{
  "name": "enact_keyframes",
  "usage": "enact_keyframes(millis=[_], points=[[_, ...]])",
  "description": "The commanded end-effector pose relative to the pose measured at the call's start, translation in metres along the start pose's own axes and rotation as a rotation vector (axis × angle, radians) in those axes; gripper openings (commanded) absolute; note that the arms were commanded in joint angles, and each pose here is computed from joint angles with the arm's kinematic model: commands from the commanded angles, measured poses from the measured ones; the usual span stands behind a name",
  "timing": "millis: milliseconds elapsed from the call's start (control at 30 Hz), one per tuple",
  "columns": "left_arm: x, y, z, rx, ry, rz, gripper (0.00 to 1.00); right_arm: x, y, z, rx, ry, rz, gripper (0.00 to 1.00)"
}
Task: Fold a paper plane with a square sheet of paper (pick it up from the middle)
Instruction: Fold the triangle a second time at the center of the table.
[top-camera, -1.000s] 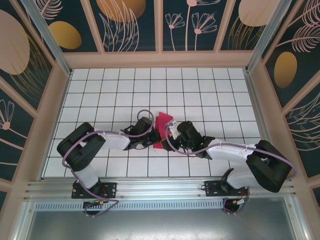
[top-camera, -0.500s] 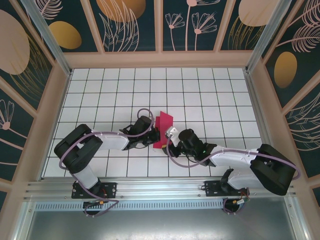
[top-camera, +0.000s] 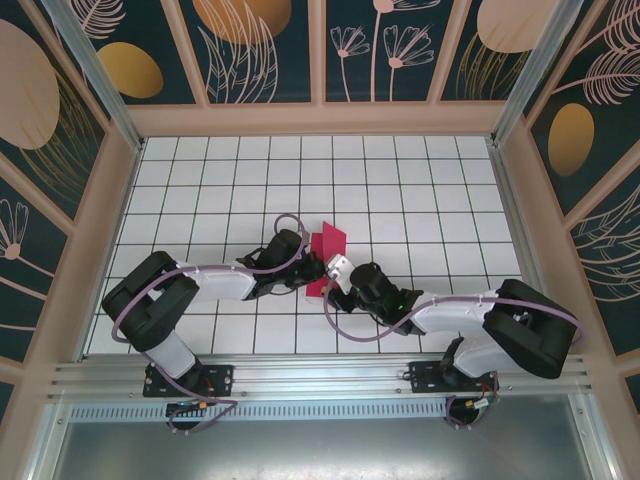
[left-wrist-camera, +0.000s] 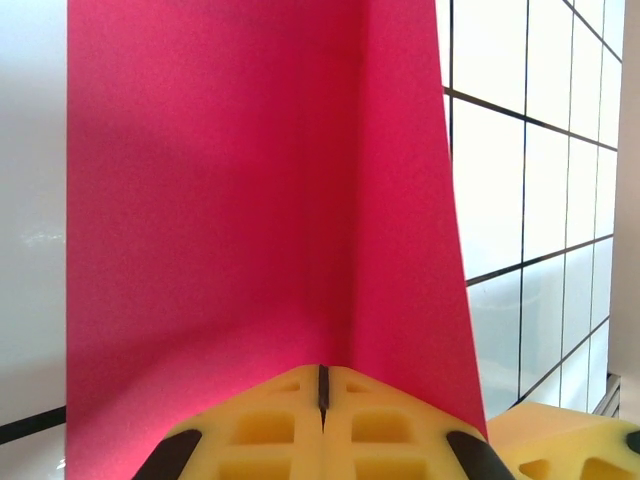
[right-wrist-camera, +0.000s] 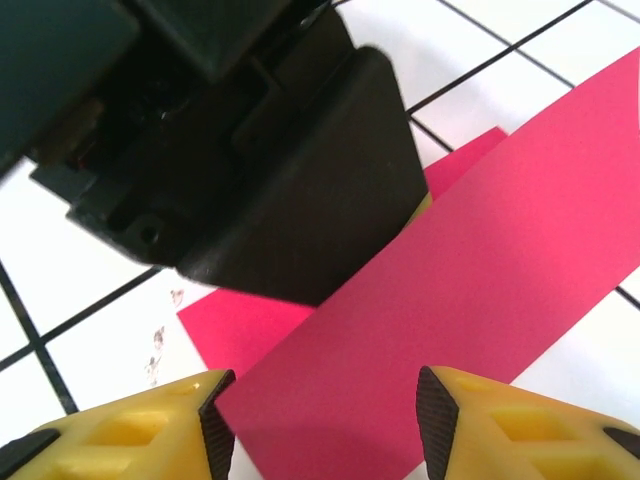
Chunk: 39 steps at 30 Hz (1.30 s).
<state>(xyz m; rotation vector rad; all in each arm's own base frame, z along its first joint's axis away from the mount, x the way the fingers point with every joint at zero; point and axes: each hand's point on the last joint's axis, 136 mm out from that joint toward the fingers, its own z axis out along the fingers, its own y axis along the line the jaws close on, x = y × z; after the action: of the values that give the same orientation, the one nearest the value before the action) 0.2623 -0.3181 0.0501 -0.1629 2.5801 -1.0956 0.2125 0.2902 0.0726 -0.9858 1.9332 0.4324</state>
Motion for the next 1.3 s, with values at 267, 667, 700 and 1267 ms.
enact_keyframes(millis=[267,667,700,1267], points=[[-0.005,-0.019,-0.007,0.041,-0.011,0.020,0.05,-0.018,-0.009,0.001,0.067,-0.077,-0.015,0.29],[-0.010,0.001,-0.014,-0.046,-0.065,-0.007,0.09,-0.022,-0.007,-0.004,-0.032,-0.089,0.158,0.00],[-0.010,0.004,-0.016,-0.055,-0.070,-0.011,0.09,-0.021,-0.007,-0.003,-0.055,-0.086,0.200,0.00],[-0.005,0.011,-0.008,-0.092,-0.036,-0.013,0.07,-0.025,-0.018,0.009,-0.315,-0.023,0.674,0.00]])
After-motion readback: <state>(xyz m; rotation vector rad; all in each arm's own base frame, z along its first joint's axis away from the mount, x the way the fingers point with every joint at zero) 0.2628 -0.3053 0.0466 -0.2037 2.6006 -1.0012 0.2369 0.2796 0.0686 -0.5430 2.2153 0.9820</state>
